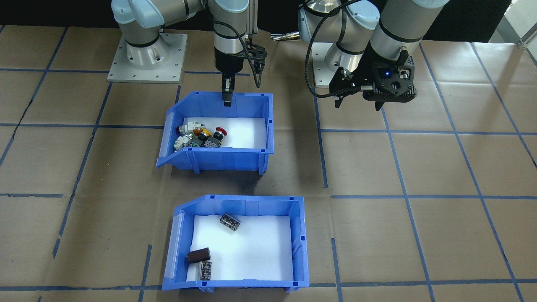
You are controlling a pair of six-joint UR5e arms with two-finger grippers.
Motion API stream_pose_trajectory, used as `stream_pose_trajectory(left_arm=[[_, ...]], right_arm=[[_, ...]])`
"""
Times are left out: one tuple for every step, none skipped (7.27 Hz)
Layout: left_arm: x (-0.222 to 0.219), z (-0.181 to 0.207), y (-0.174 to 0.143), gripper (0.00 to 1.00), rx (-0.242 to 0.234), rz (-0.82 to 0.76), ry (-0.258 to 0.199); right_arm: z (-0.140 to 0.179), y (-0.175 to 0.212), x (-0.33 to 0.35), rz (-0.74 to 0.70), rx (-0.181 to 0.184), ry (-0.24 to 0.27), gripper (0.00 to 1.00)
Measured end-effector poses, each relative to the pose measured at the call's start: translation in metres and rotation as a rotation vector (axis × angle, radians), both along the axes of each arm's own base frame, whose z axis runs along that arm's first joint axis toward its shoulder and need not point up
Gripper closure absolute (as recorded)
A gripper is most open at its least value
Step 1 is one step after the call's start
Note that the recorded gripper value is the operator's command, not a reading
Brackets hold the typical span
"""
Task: Place battery box in front
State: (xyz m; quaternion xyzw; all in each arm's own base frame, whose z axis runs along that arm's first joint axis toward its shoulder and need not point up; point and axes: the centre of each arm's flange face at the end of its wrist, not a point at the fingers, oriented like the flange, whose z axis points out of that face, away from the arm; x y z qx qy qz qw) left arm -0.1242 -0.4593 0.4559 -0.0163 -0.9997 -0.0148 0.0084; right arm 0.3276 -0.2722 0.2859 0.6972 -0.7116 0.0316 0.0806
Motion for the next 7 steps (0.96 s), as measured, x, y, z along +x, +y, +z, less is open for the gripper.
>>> stream_pose_trajectory(left_arm=[[-0.001, 0.004, 0.000, 0.00, -0.010, 0.008, -0.010], [-0.004, 0.008, 0.000, 0.00, -0.019, 0.013, -0.030], [-0.008, 0.013, 0.001, 0.00, -0.029, 0.008, -0.047], [-0.013, 0.016, 0.002, 0.00, -0.038, -0.001, -0.054], [-0.018, 0.018, 0.002, 0.00, -0.042, -0.007, -0.053], [-0.020, 0.017, 0.000, 0.00, -0.043, -0.008, -0.051], [-0.021, 0.015, -0.004, 0.00, -0.051, -0.008, -0.050]], right_arm=[[0.003, -0.001, -0.001, -0.004, -0.008, 0.002, 0.00], [0.010, -0.003, -0.002, -0.009, -0.022, -0.002, 0.00], [0.023, -0.005, -0.006, -0.018, -0.044, -0.013, 0.00], [0.043, -0.008, -0.019, -0.047, -0.069, -0.026, 0.00], [0.064, -0.019, -0.045, -0.119, -0.097, -0.044, 0.00], [0.081, -0.036, -0.078, -0.221, -0.108, -0.069, 0.00], [0.093, -0.054, -0.109, -0.335, -0.082, -0.113, 0.00]])
